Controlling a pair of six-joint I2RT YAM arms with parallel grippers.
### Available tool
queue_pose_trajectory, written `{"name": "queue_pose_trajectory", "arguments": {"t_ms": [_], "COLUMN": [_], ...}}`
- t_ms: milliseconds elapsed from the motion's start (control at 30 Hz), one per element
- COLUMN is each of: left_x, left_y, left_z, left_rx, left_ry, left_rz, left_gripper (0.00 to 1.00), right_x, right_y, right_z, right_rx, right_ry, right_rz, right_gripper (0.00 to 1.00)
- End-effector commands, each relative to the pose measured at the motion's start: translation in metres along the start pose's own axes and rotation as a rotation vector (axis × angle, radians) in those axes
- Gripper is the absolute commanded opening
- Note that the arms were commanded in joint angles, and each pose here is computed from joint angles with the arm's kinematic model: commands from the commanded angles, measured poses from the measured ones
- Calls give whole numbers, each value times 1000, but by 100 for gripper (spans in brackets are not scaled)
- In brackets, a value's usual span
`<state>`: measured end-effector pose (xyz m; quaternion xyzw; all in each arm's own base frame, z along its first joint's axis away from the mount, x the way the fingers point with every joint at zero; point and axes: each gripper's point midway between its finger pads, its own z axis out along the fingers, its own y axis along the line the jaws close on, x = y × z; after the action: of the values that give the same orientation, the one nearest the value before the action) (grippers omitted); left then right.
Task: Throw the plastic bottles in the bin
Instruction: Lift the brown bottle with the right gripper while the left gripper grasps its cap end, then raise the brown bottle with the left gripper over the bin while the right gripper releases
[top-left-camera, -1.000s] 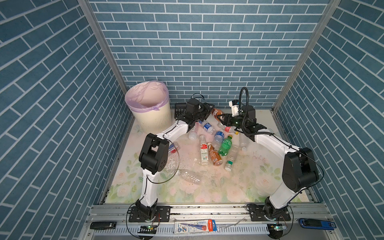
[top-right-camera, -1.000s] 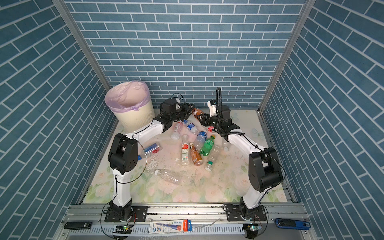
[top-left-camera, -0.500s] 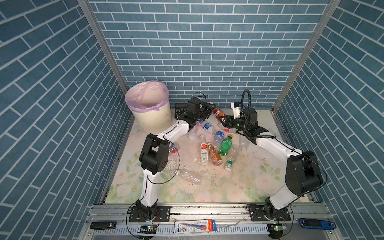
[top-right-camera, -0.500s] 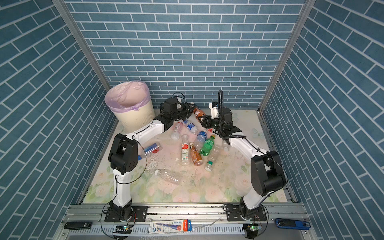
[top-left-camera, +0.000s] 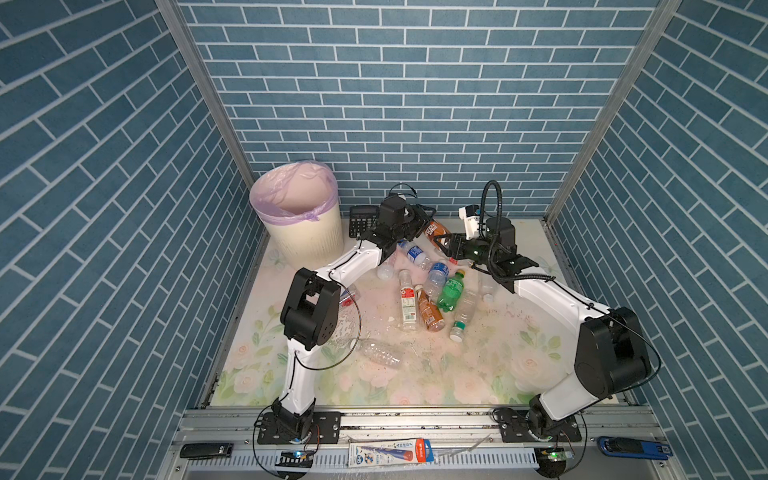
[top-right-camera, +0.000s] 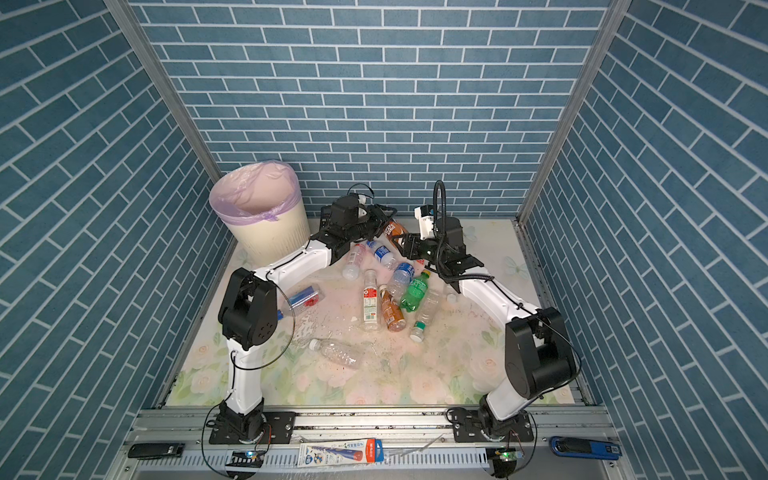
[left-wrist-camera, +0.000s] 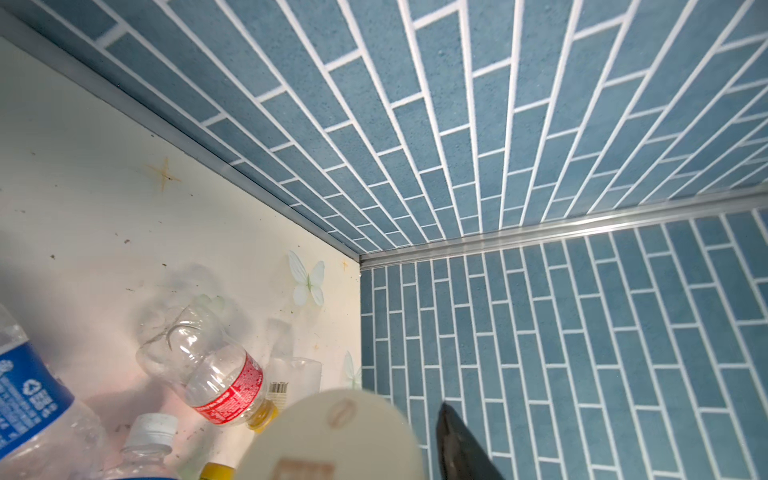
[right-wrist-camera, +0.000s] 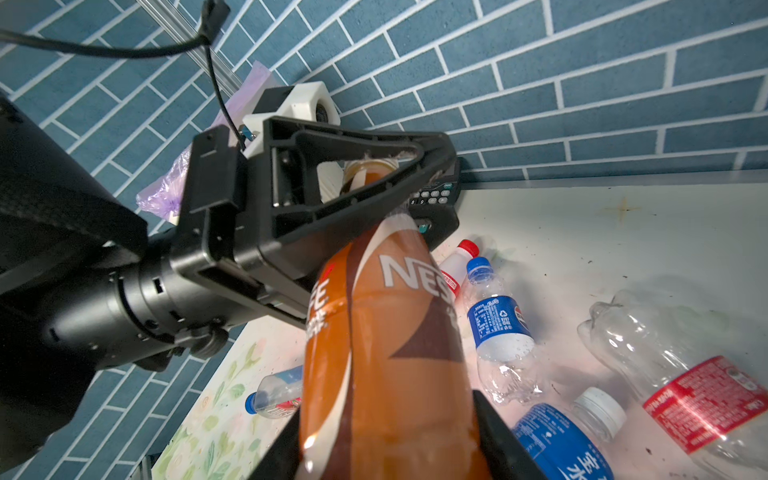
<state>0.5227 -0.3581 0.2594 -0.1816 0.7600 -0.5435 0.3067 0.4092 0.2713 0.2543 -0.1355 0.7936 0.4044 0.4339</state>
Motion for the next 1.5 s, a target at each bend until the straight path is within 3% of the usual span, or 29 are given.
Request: {"name": "queue_pose_trajectory", "arguments": {"t_ms": [0,200,333,567,600,900,1267,1467], "left_x": [3,3,5,-20,-26,-87,-176,-202], "left_y": [-2,-6,-8,-17,-19,-74,-202,-264], "left_z": [-5,-10,-11,-37,-43,-108,-232,-313], "left_rx": [-12,-17,-24,-121,-141,-273,-503,-528], "left_ry": [-2,1,19,12,0,-171,-690,-965], "left_rz": [59,86,109,286,313,598,1107,1226], "left_gripper": [40,25,19,18,18,18,17,14], "right_x": [-11,-11,-13,-19,-20,-41,-59,-66], "right_y": [21,17,20,27,29,48,113,146], "right_z": [-11,-12,-15,-34,-37,-61,-46,-45], "right_rx": [-58,-33,-36,-9,-7,-5,-139,-228], "right_ry": [-38,-40,-47,-56,-60,-118,-119,-122], "right_rz": [-43,-35,-36,-69,-74,-133,-244,-290], "right_gripper": [23,27,49,96,99,99,99,99]}}
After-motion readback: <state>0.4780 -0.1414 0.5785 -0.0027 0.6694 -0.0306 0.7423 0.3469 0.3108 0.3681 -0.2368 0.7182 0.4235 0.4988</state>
